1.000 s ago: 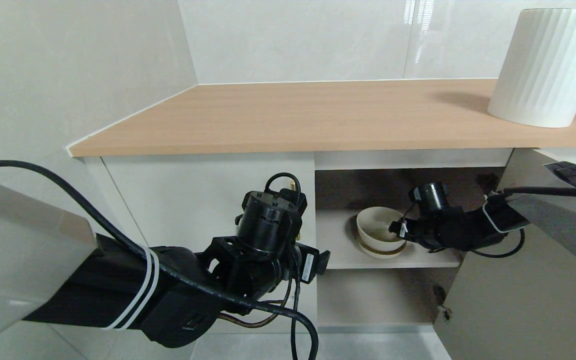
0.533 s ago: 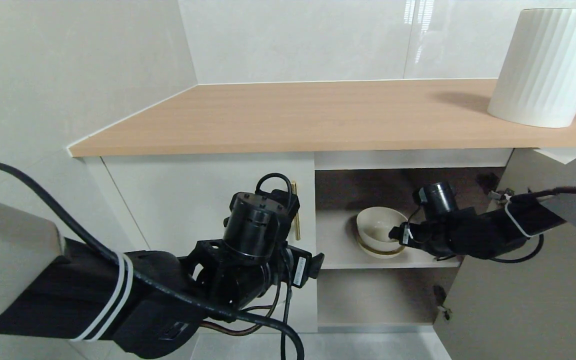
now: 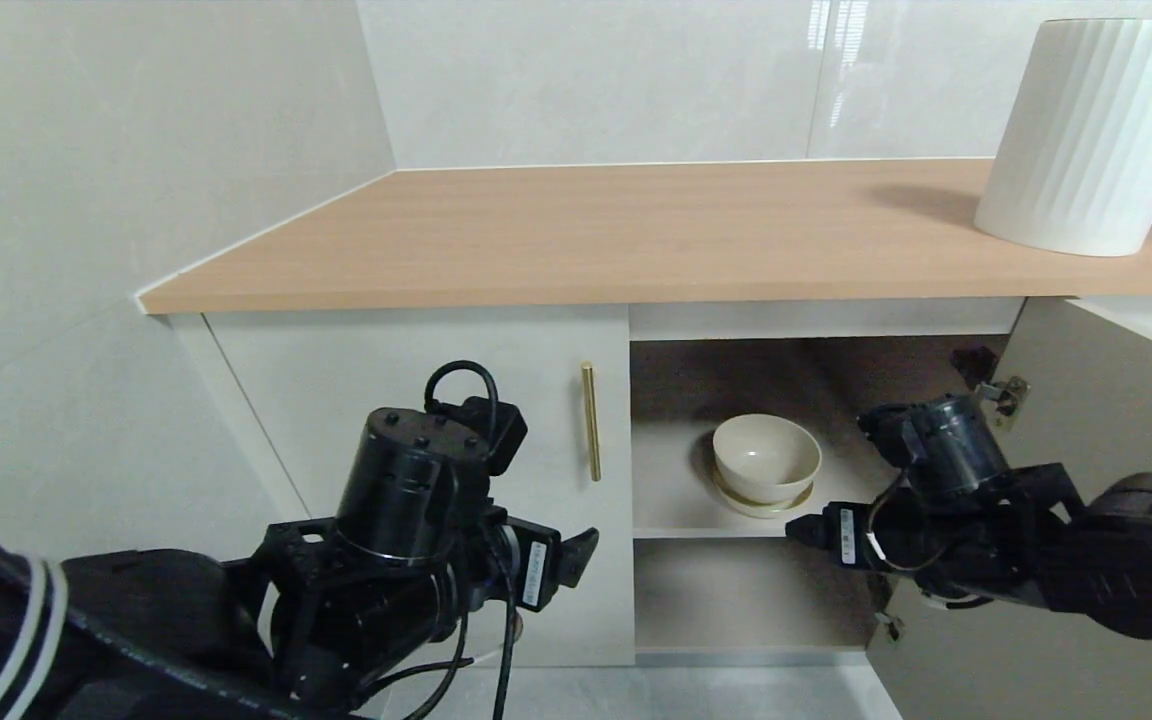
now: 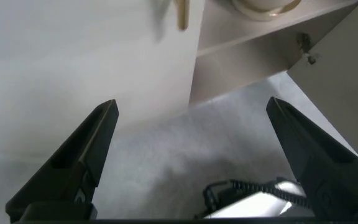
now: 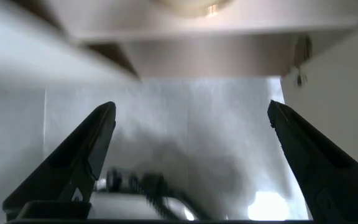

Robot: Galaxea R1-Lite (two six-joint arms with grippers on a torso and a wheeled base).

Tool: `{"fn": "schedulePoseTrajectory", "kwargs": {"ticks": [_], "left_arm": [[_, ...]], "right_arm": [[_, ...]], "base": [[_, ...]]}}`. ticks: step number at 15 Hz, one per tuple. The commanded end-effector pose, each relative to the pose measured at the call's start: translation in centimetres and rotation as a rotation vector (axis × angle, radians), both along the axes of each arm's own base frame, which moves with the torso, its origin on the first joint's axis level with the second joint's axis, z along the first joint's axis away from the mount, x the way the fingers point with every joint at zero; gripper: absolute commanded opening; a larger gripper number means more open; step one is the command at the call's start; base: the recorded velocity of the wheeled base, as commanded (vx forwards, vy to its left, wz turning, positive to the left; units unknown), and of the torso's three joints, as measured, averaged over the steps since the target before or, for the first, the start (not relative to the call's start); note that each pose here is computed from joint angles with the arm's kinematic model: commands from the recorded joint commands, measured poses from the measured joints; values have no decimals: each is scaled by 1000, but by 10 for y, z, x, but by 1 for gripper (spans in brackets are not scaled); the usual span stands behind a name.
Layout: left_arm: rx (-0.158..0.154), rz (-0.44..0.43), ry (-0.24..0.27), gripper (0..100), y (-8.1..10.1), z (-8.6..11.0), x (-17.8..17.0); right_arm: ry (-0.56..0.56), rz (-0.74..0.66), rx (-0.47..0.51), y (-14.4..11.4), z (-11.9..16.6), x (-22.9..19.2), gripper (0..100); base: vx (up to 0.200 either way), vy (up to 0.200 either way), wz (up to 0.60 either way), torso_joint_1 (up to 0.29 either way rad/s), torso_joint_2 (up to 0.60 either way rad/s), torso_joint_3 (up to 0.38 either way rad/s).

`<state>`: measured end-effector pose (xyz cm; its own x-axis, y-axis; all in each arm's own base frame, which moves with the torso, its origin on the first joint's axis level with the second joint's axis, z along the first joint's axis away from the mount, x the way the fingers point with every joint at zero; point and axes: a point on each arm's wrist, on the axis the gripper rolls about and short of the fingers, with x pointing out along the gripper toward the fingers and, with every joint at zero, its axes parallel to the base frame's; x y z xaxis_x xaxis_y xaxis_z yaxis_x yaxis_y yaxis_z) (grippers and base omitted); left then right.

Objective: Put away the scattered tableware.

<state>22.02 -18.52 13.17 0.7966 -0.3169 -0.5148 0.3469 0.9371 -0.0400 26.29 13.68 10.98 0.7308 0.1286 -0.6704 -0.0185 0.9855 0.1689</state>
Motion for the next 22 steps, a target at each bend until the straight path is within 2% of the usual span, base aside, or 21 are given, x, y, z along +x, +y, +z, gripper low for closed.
{"fn": "schedulePoseTrajectory", "kwargs": {"ticks": [1, 4, 8, 22], "left_arm": [[-20, 22, -17, 100, 13, 8, -7], [10, 25, 14, 100, 13, -3, -6], [-9, 31, -10, 100, 13, -1, -4], [-5, 31, -7, 100, 13, -3, -4]], "right_arm": [[-26, 13, 20, -8, 13, -24, 100], [59, 44, 9, -13, -7, -36, 100], [63, 67, 9, -9, -7, -38, 100], [73, 71, 4, -9, -9, -40, 100]], "base": [[0, 0, 0, 0, 0, 0], [-67, 0, 0, -1, 2, 2], [-200, 0, 0, 5, 2, 0], [-200, 0, 0, 0, 1, 2]]}}
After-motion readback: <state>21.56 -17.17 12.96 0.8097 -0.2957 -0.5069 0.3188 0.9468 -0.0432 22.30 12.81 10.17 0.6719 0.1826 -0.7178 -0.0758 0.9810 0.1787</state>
